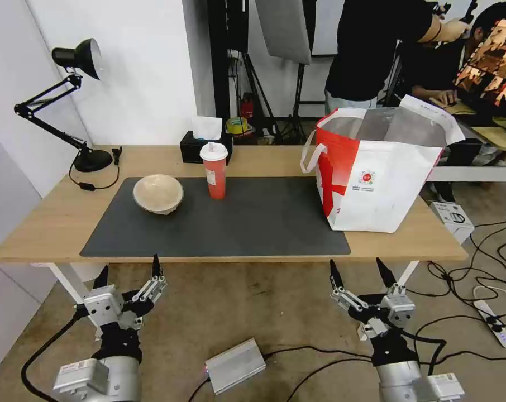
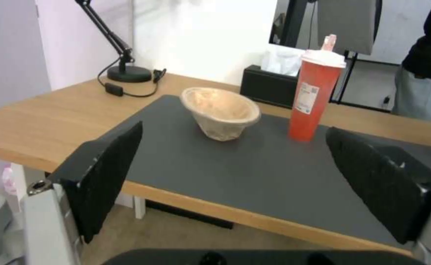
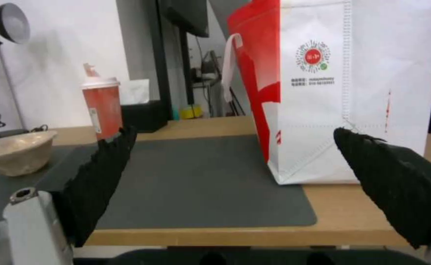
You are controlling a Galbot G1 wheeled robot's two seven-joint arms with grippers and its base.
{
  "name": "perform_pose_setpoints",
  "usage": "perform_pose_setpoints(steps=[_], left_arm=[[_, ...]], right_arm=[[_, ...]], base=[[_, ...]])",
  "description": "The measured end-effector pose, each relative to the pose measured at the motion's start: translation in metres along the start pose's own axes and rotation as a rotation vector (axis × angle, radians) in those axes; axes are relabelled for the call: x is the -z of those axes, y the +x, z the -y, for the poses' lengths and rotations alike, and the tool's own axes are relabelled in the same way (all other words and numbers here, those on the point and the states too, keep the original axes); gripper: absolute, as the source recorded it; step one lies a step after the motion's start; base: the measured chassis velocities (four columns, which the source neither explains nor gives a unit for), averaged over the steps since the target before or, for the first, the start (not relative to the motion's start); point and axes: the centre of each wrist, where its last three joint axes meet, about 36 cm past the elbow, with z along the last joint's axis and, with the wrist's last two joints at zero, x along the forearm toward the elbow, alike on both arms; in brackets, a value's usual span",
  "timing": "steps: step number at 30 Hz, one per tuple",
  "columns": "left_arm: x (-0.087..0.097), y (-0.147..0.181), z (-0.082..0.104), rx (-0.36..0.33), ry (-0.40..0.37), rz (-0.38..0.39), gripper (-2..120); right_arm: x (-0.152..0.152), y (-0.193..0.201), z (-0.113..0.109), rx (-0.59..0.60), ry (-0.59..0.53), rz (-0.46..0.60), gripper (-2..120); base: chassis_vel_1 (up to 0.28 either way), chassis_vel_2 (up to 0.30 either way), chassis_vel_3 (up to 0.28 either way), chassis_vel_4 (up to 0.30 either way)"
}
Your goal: Pick up the trash from the table and place it into the takeout bag.
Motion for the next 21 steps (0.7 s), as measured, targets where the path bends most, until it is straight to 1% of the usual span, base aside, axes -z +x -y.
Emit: perform_pose_setpoints(steps=[21], left_arm=[[0.0003, -0.0006, -0.0001, -0.004, -0.003, 0.005, 100]], right_arm=[[-0.0083, 0.0027, -0.0080, -0.032, 0.005, -0.018, 100]], base=[[0.000, 0.000, 0.000, 0.000]])
